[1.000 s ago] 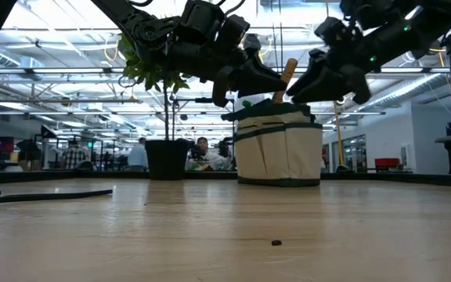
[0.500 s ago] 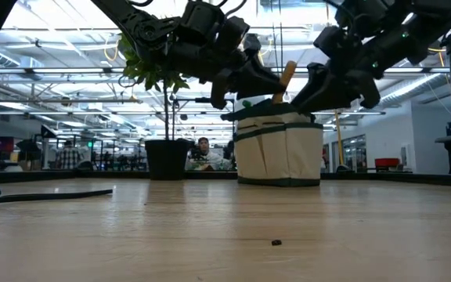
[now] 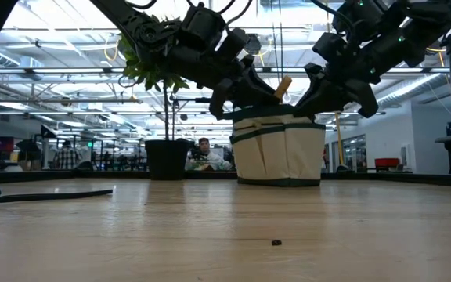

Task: Pick & Place Garden tools in Gardening bag
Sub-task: Put the brown hand rake into the light brown gardening bag

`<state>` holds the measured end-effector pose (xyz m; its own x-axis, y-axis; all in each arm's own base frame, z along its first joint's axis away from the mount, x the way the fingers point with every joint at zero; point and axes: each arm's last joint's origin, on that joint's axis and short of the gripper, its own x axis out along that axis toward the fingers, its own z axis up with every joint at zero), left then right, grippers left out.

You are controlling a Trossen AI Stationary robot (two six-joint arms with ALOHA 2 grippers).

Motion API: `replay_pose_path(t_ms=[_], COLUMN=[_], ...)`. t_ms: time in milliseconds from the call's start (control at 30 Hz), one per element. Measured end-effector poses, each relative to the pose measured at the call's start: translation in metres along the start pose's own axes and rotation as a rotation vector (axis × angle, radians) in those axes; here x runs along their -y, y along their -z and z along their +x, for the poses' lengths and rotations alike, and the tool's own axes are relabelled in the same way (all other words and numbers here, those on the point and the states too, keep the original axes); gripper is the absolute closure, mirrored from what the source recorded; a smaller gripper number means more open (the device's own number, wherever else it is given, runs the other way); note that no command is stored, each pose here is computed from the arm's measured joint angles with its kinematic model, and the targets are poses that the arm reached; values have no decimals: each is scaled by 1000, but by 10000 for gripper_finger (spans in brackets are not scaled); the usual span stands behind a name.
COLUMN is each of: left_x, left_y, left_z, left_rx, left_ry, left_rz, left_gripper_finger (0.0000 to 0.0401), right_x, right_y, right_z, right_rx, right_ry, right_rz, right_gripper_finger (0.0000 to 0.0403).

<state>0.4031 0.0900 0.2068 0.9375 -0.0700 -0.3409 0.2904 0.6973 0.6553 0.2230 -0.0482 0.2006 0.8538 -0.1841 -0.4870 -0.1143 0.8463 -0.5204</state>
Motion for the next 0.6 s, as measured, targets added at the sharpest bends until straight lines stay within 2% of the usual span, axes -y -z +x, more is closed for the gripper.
replay_pose_path(t_ms=[233, 433, 600], left_x=[-5, -6, -1], left_y=[3, 9, 6], left_z=[-1, -3, -2], left_rx=[-8, -43, -35], left_ry=[-32, -25, 9], left_rz=[13, -15, -69], left_gripper_finger=[334, 334, 334], right_x=[-2, -11, -16], right_y=[-1, -8, -11], right_z=[0, -1, -1], right_rx=[6, 64, 38], right_ry=[-14, -98, -62], right_rz=[-2, 42, 34], right_gripper_finger=[398, 400, 401])
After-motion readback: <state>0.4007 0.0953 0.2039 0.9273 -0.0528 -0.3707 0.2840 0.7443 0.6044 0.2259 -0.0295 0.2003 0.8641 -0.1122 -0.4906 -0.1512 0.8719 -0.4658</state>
